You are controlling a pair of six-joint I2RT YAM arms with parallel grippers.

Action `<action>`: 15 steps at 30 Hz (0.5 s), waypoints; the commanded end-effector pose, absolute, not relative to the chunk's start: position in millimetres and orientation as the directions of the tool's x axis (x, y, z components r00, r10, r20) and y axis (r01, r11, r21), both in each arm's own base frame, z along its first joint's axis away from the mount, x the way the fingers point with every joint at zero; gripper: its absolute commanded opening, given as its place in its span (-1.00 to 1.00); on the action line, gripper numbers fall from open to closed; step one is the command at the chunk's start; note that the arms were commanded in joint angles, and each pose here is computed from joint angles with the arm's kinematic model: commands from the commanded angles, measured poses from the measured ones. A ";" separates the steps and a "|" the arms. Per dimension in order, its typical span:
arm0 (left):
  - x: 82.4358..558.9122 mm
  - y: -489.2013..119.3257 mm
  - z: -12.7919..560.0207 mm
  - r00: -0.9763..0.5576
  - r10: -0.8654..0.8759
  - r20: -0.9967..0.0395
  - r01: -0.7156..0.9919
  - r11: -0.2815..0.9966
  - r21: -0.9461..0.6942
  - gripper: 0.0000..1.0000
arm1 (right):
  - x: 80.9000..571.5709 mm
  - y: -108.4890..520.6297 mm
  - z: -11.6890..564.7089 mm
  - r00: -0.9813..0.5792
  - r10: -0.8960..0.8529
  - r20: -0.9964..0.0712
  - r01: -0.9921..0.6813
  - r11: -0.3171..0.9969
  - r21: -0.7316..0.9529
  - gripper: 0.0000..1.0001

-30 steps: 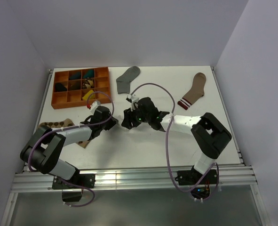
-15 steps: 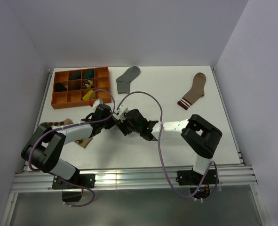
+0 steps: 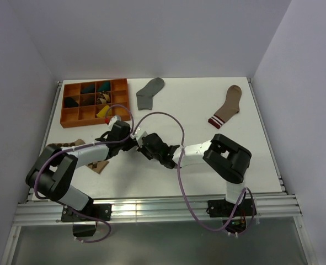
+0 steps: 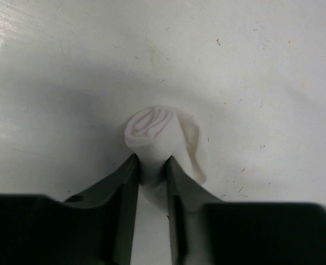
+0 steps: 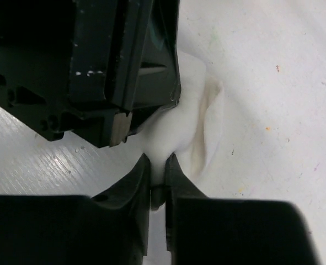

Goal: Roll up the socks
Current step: Roll the sock at the center of the board.

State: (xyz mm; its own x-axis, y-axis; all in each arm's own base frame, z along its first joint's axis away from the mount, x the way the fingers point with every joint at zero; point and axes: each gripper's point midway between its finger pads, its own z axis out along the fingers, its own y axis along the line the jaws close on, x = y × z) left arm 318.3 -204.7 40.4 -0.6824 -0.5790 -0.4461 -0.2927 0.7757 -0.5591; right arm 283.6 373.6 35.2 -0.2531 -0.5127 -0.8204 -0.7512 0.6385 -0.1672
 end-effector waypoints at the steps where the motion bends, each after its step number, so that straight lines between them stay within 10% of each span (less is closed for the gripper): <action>1: 313.3 -212.7 44.0 -0.717 -0.546 -0.433 -0.262 0.787 -0.559 -0.34 | 280.3 383.3 29.3 -0.273 -0.503 -0.820 -0.761 0.635 -0.137 -1.00; 8: 313.8 -202.2 60.1 -0.663 -0.583 -0.469 -0.264 0.769 -0.582 0.23 | 280.4 376.2 31.4 -0.530 -0.361 -0.768 -0.747 0.627 0.221 -1.00; 15: 310.5 -190.7 71.6 -0.589 -0.655 -0.472 -0.284 0.715 -0.638 0.39 | 285.7 367.4 29.8 -0.773 -0.227 -0.593 -0.594 0.587 0.550 -1.00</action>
